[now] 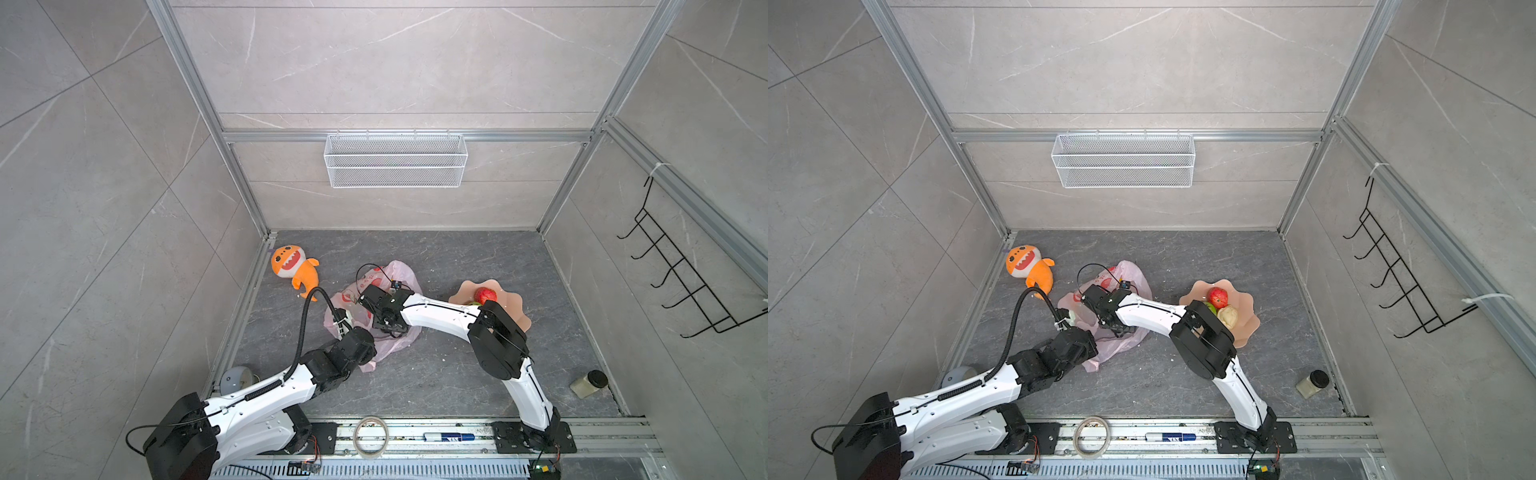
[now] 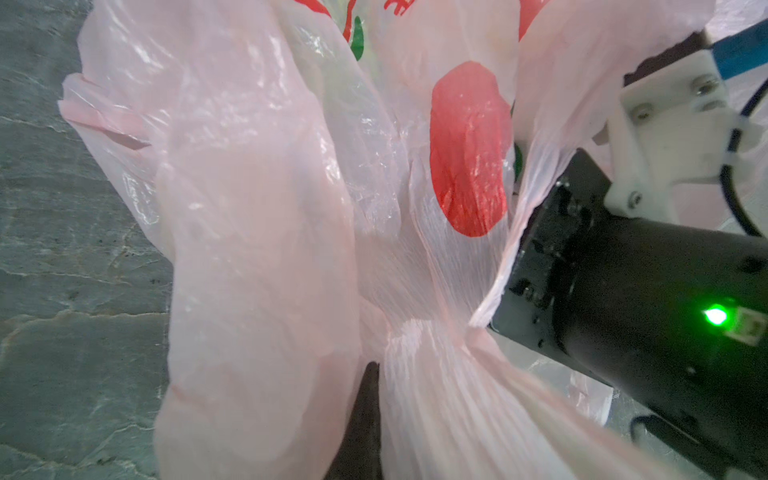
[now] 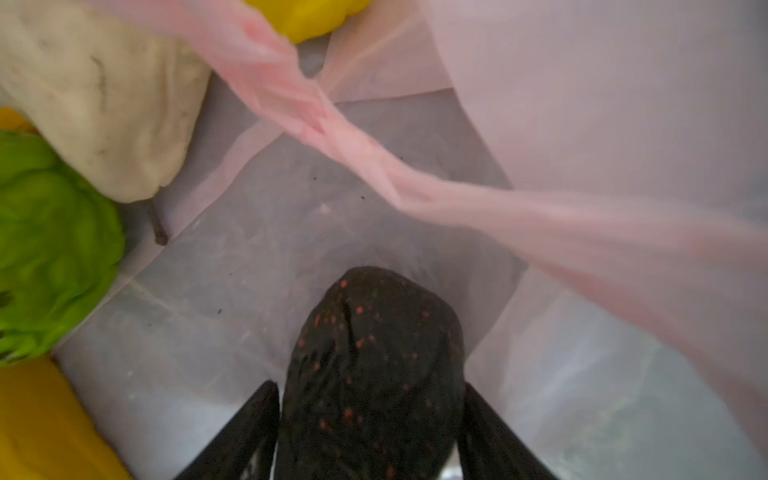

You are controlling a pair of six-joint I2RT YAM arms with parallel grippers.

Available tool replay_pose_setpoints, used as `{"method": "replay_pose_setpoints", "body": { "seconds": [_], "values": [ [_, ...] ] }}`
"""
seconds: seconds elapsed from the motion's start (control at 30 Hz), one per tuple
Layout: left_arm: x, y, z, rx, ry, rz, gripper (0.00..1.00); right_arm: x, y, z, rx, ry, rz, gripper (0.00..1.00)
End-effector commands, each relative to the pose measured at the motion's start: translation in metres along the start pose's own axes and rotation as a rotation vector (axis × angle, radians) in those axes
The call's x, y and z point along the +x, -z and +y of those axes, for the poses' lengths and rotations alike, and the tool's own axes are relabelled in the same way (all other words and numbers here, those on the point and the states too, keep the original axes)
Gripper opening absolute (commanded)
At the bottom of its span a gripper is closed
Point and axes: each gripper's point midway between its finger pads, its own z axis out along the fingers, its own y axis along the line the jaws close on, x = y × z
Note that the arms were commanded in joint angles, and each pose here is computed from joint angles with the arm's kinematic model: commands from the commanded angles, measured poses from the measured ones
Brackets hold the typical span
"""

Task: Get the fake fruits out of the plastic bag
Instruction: 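Lower the right gripper around the dark brown fruit and close it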

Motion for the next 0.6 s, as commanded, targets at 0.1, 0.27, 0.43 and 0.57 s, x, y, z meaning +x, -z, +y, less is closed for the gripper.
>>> {"method": "replay_pose_setpoints", "body": {
  "seconds": [0.1, 0.27, 0.43, 0.57],
  "values": [
    [-0.007, 0.003, -0.007, 0.025, 0.002, -0.018, 0.0, -0.002, -0.004, -0.007, 0.046, 0.019, -0.008, 0.63],
    [-0.005, 0.001, -0.004, 0.013, 0.005, -0.018, 0.0, -0.002, 0.001, -0.005, 0.016, 0.016, -0.01, 0.53],
    [-0.005, 0.001, -0.001, 0.004, 0.004, -0.02, 0.0, -0.012, 0.015, 0.001, -0.039, 0.055, -0.046, 0.39],
    [-0.006, 0.003, 0.001, 0.0, 0.009, -0.029, 0.0, -0.016, 0.027, 0.009, -0.091, 0.082, -0.059, 0.34]
  ]
}}
